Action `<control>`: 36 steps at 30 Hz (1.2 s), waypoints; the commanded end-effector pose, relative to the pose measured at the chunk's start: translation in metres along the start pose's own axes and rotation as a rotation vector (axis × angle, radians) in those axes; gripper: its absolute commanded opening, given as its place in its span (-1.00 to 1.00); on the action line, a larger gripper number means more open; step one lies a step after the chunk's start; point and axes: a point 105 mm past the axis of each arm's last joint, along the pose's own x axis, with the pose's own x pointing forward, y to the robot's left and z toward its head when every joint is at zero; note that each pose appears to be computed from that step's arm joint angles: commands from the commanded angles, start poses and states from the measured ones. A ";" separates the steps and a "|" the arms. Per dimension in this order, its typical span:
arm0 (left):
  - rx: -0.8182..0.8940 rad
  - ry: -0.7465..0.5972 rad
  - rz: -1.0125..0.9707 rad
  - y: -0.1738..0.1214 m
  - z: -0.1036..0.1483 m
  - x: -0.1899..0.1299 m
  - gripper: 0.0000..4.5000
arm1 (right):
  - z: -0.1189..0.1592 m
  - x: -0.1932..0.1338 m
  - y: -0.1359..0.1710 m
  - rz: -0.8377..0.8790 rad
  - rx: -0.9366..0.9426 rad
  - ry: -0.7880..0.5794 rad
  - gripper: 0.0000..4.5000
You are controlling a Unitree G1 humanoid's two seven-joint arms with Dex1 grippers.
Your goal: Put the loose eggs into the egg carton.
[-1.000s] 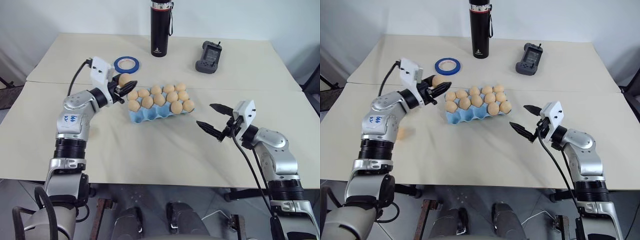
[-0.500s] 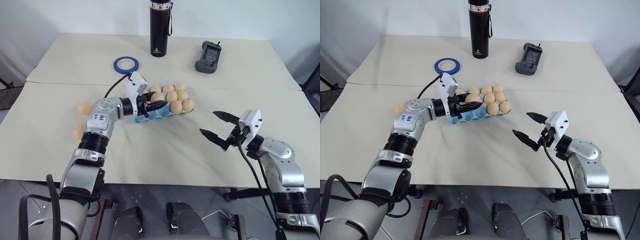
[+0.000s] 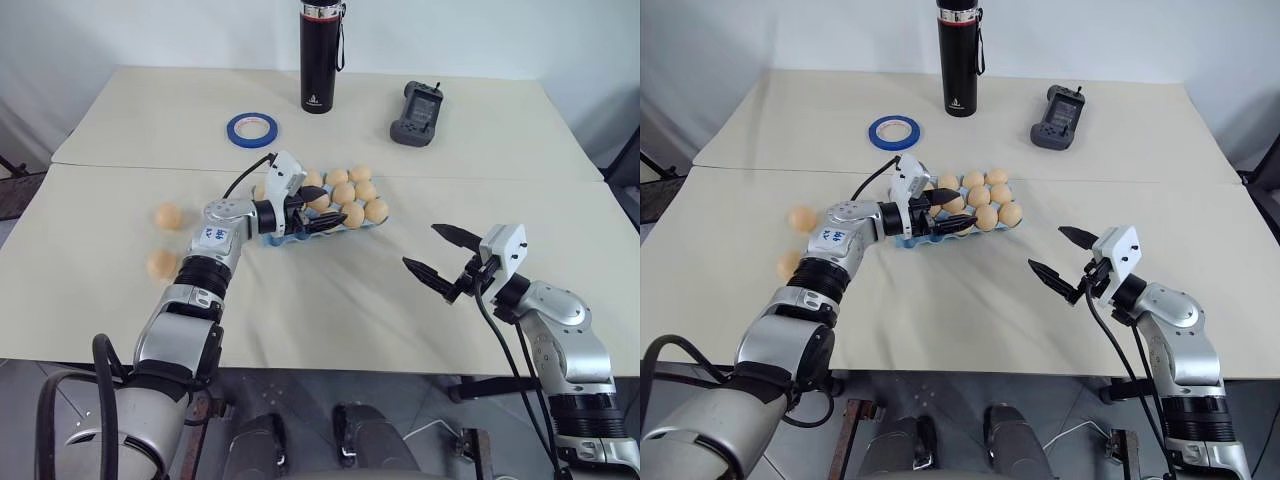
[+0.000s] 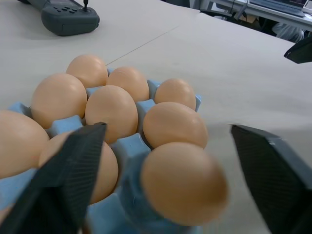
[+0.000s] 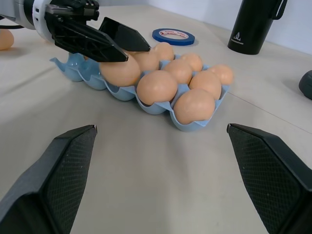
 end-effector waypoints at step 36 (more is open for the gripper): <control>0.043 -0.148 1.064 -0.078 -0.056 -0.341 0.98 | 0.012 0.033 0.005 0.202 0.006 -0.048 1.00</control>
